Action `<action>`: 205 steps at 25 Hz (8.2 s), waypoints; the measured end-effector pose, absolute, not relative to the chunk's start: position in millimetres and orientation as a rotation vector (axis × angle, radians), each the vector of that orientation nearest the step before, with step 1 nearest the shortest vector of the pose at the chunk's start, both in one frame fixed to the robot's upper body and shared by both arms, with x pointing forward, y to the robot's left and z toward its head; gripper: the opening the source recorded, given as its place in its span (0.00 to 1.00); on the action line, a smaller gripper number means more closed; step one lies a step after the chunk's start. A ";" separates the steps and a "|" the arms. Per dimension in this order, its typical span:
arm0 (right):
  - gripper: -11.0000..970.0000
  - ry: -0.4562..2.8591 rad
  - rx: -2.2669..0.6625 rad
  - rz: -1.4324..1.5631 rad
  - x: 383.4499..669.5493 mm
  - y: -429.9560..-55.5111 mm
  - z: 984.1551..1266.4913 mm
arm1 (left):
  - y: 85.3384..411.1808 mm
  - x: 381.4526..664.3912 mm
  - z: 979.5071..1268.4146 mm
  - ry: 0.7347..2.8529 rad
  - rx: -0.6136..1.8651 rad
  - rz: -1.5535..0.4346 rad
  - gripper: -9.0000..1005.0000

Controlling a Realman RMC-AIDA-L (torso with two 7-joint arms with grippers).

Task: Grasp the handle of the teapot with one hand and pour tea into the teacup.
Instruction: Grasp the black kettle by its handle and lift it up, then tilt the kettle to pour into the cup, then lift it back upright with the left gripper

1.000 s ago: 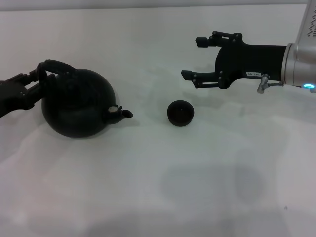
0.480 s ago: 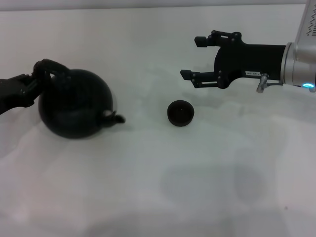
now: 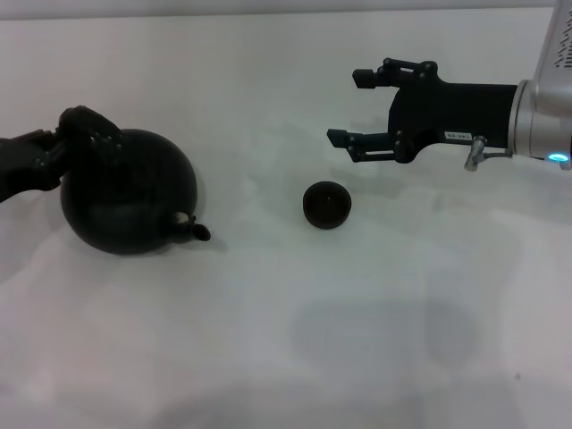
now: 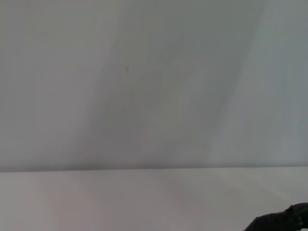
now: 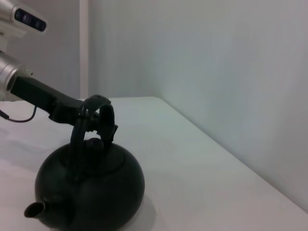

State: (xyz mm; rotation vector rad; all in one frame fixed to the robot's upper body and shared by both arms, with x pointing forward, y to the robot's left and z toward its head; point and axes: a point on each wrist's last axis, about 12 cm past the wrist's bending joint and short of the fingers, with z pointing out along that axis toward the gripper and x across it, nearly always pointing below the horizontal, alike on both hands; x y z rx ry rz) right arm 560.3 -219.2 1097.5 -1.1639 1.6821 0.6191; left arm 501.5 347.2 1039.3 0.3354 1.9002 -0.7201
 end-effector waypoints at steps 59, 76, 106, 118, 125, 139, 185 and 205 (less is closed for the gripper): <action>0.90 1.569 -0.928 0.508 568.5 -273.6 1120.5 | 210.4 621.5 1163.6 1.958 1.000 -0.384 0.18; 0.90 1.575 -0.872 0.495 563.9 -290.5 1121.3 | 170.3 626.5 1164.9 1.963 1.150 -0.199 0.18; 0.90 1.579 -0.850 0.481 563.4 -295.6 1117.0 | 129.4 621.3 1177.5 1.890 1.396 0.008 0.15; 0.90 1.589 -0.835 0.483 564.4 -296.9 1114.9 | 125.3 621.3 1180.6 1.863 1.452 0.084 0.14; 0.90 1.590 -0.836 0.481 564.5 -297.0 1114.3 | 118.3 621.1 1183.1 1.837 1.488 0.138 0.14; 0.90 1.593 -0.835 0.468 565.8 -297.5 1113.5 | 104.4 619.9 1185.2 1.801 1.539 0.162 0.14; 0.90 1.609 -0.815 0.457 569.3 -299.3 1109.4 | 85.5 614.5 1188.0 1.701 1.647 0.291 0.13; 0.90 1.605 -0.809 0.454 571.2 -299.9 1111.1 | 79.8 613.8 1189.0 1.682 1.684 0.304 0.13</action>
